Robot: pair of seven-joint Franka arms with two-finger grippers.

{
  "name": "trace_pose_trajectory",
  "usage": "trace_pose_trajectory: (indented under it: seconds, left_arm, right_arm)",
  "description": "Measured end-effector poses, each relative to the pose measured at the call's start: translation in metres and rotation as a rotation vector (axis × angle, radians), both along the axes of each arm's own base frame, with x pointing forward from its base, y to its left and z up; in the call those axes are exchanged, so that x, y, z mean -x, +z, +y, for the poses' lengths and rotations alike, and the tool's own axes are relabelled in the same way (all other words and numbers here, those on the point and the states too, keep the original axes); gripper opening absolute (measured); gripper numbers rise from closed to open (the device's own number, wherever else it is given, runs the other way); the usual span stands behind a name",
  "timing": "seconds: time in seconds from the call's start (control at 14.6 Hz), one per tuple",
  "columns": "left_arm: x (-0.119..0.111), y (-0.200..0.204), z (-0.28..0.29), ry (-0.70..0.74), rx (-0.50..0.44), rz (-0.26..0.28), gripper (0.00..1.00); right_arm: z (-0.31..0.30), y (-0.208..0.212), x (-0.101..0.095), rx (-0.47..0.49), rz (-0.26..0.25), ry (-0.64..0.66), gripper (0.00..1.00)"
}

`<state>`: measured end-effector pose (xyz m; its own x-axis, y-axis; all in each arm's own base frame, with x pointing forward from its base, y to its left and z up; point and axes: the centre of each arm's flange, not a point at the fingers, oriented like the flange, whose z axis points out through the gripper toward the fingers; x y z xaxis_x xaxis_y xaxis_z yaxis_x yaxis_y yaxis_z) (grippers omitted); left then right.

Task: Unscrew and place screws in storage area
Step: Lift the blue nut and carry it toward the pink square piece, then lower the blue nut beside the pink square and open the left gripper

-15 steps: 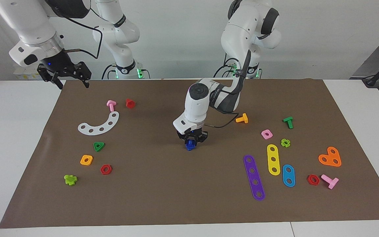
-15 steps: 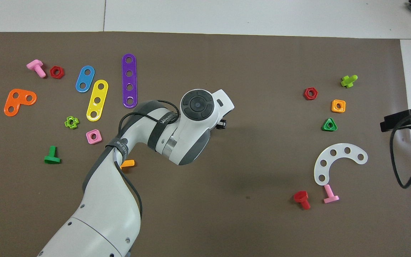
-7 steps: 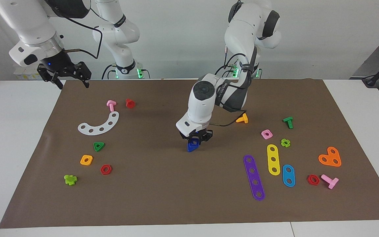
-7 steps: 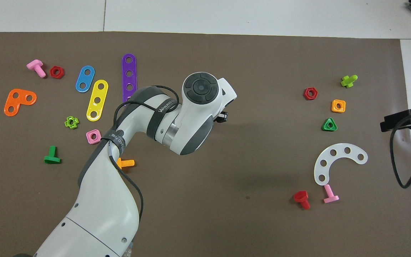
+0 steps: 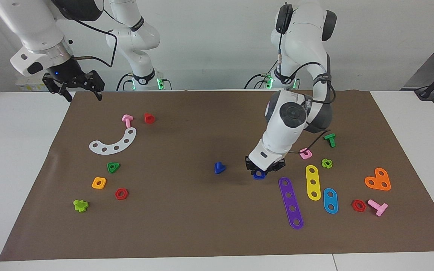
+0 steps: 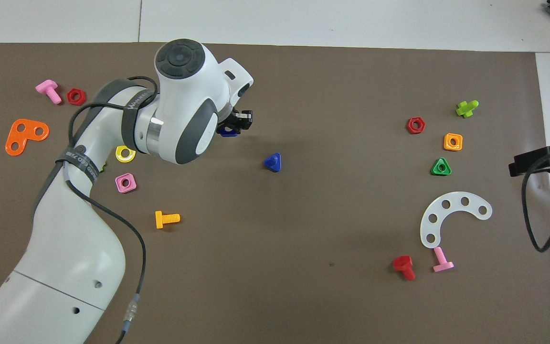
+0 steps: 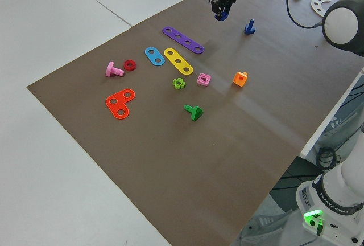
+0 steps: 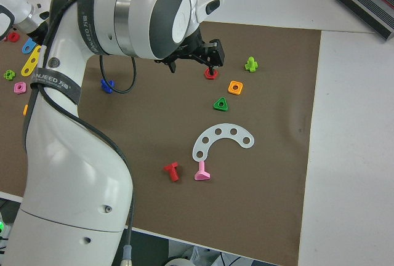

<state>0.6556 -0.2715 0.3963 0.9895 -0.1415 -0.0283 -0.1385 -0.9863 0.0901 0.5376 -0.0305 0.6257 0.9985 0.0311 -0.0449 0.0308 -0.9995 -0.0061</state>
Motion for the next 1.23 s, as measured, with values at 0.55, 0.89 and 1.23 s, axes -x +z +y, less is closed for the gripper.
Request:
trace_pose_trajectory:
  seconds: [0.55,0.89,1.23]
  left_arm:
    - [0.072,-0.047,0.08,-0.088,-0.018,0.063,0.48]
    - [0.096,-0.079,0.09,-0.076,-0.014,0.006,0.48]
    - [0.101,-0.087,0.093,-0.067,-0.004,-0.061,0.48]
  right_arm:
    - [0.0,0.0,0.0,0.0,0.0,0.0,1.0]
    - [0.0,0.0,0.0,0.0,0.0,0.0,1.0]
    - [0.0,0.0,0.0,0.0,0.0,0.0,1.0]
